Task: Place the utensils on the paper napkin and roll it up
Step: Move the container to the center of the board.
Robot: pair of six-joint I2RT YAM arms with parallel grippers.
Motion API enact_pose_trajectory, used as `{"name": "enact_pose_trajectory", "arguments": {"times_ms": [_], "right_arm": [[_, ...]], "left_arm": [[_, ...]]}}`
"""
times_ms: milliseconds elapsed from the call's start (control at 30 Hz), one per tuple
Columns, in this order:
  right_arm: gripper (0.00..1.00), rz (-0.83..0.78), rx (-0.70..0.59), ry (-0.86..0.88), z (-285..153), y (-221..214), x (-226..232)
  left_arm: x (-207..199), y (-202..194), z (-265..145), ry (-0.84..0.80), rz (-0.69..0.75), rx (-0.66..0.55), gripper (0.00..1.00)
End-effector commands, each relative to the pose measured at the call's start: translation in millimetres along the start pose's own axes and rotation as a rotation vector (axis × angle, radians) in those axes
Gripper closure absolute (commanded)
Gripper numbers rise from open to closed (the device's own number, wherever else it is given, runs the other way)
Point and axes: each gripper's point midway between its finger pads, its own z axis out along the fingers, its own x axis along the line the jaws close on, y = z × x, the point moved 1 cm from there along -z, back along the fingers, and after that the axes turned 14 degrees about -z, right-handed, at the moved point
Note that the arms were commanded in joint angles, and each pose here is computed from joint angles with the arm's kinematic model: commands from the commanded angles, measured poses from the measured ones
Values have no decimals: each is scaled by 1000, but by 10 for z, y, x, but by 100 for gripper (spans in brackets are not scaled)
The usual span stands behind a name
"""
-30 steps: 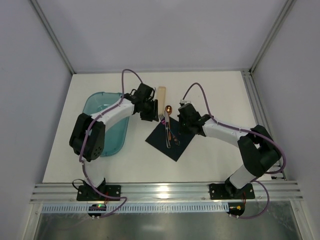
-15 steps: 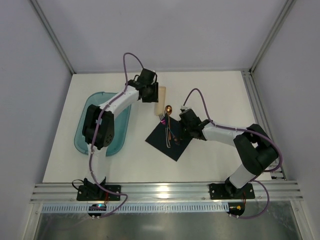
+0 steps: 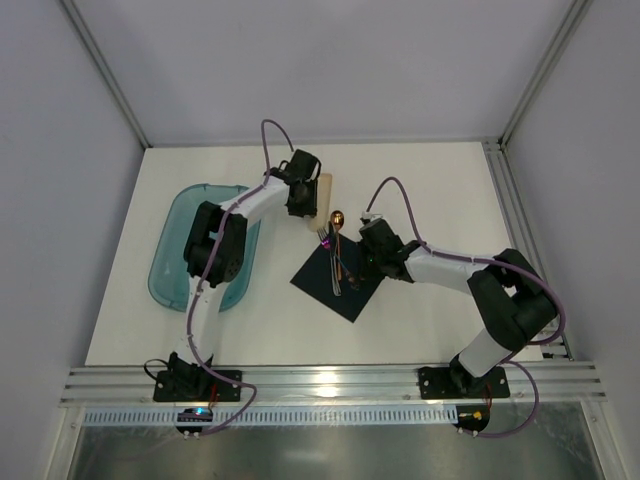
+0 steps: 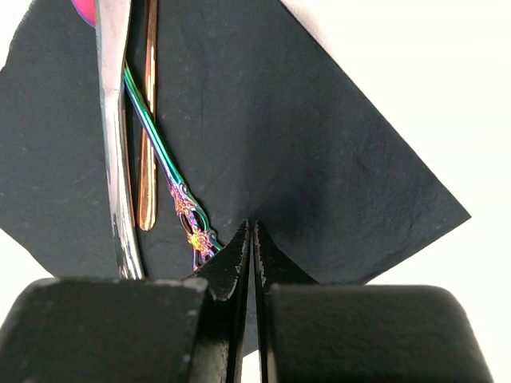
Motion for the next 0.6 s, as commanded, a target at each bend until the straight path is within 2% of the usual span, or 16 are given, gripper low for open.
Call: {"name": "enact_pose_trajectory", "arguments": {"times_ms": [0, 200, 467, 567], "right_arm": [[95, -17, -34, -13, -41, 41, -32], [96, -13, -36, -11, -39, 41, -41], [96, -4, -35, -6, -29, 18, -48], [95, -1, -41, -2, -44, 34, -45]], "left_arm": [[-22, 89, 21, -2, 0, -32, 66], [142, 135, -44, 87, 9, -58, 83], [554, 207, -114, 236, -34, -61, 98], [682, 193, -114, 268, -46, -59, 100]]}}
